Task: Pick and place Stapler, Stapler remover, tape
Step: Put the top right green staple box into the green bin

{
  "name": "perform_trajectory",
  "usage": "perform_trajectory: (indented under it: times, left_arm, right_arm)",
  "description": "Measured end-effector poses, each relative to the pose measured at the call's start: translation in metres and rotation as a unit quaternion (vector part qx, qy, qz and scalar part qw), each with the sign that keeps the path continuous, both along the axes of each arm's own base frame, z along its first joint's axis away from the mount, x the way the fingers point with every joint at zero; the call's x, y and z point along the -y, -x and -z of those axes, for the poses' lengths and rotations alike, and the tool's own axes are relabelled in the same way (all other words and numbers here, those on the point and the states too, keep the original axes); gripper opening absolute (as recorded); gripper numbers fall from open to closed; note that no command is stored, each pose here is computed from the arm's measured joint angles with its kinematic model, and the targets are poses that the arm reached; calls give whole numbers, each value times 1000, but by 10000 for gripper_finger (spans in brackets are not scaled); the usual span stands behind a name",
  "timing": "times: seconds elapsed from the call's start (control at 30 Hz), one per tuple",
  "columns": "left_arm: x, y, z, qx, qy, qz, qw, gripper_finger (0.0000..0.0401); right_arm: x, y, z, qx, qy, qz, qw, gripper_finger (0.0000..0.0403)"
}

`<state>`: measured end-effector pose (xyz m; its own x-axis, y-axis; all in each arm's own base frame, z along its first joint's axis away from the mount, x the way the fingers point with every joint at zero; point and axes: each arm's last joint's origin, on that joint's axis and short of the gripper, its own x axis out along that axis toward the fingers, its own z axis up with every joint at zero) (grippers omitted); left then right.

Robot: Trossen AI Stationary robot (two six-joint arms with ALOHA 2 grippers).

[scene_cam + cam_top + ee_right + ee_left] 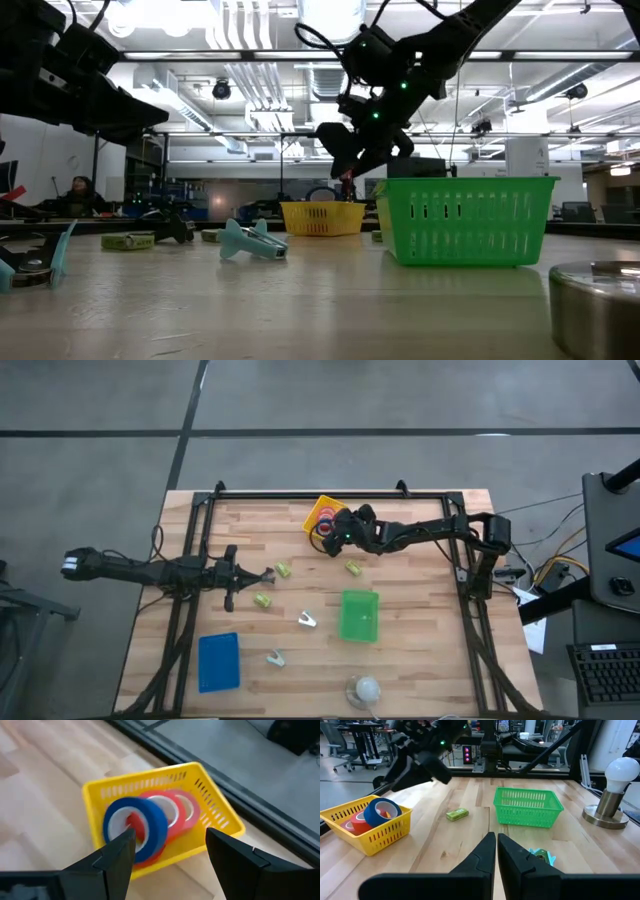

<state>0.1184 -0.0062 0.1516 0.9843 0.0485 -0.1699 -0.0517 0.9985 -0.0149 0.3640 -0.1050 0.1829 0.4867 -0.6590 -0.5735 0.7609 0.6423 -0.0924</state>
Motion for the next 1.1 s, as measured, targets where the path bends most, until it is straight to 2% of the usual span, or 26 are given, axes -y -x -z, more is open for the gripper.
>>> perform_trajectory:
  times: [0.23,0.47,0.67,1.1]
  left_arm:
    - [0,0,0,0,0,0,1000,23]
    - [0,0,0,0,0,0,1000,23]
    - [0,0,0,0,0,0,1000,23]
    - [0,0,0,0,0,0,1000,23]
  right_arm:
    - [-16,7,5,-77,-26,-26,996,225]
    - [-33,11,10,-123,-50,-56,990,213]
    - [-43,13,14,-118,-166,-123,971,205]
    - [-45,26,27,-164,-187,-108,963,203]
